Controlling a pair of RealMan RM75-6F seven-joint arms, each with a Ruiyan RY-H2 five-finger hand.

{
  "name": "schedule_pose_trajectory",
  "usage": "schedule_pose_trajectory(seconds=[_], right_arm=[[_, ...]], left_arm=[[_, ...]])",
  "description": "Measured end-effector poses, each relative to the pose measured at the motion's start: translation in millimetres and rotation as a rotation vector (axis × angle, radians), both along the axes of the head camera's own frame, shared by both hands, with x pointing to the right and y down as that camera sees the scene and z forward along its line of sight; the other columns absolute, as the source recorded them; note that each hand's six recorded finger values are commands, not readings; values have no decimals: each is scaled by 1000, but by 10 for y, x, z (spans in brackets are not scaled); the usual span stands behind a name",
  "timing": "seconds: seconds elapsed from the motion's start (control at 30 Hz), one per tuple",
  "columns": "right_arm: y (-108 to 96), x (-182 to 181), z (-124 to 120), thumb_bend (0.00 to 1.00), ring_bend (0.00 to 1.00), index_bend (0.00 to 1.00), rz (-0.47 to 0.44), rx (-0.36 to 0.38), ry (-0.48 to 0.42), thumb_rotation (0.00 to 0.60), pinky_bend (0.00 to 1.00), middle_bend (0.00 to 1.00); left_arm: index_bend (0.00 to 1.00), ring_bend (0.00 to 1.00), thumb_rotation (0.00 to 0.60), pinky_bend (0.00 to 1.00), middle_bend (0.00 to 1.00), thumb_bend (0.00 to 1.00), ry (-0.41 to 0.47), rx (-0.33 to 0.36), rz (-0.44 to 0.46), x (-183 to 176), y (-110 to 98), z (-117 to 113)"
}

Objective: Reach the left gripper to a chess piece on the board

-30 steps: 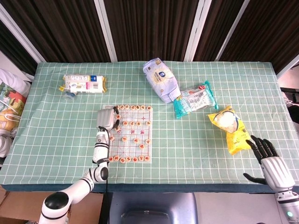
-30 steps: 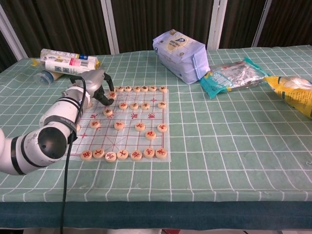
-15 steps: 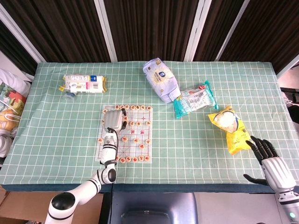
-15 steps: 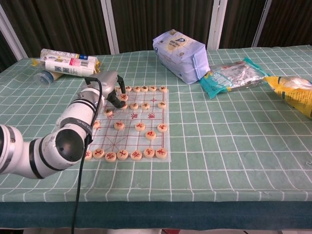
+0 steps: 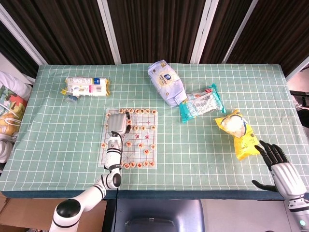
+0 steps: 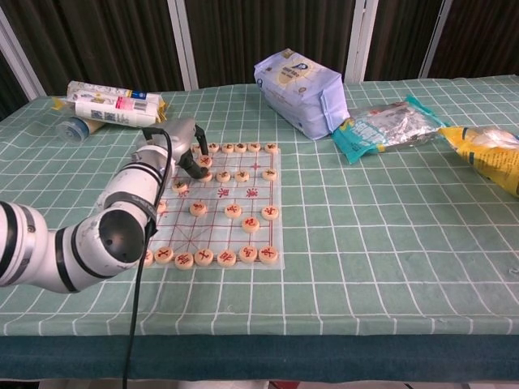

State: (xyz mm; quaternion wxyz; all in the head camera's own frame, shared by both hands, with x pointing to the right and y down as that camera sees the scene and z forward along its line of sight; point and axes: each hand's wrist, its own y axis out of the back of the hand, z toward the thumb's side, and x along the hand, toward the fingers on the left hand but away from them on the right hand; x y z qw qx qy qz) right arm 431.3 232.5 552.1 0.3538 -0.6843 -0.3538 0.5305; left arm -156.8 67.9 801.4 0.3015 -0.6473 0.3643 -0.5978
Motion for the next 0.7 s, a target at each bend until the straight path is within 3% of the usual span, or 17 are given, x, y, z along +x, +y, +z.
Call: schedule_pose_trajectory(seconds=[0.27, 0.47, 0.7], right_arm=[[2, -5, 3, 199, 0, 0, -1, 0, 2, 600, 0, 0], [3, -1, 9, 199, 0, 0, 0, -2, 7, 600, 0, 0], [3, 0, 5, 199, 0, 0, 2, 0, 9, 600, 0, 0]], left_arm=[[479, 1000, 600, 1000, 1000, 347, 2, 1, 7, 52, -6, -3], [390, 1000, 600, 1000, 1000, 360, -4, -5, 13, 45, -8, 9], [367, 1000, 600, 1000, 1000, 361, -2, -11, 14, 36, -6, 15]])
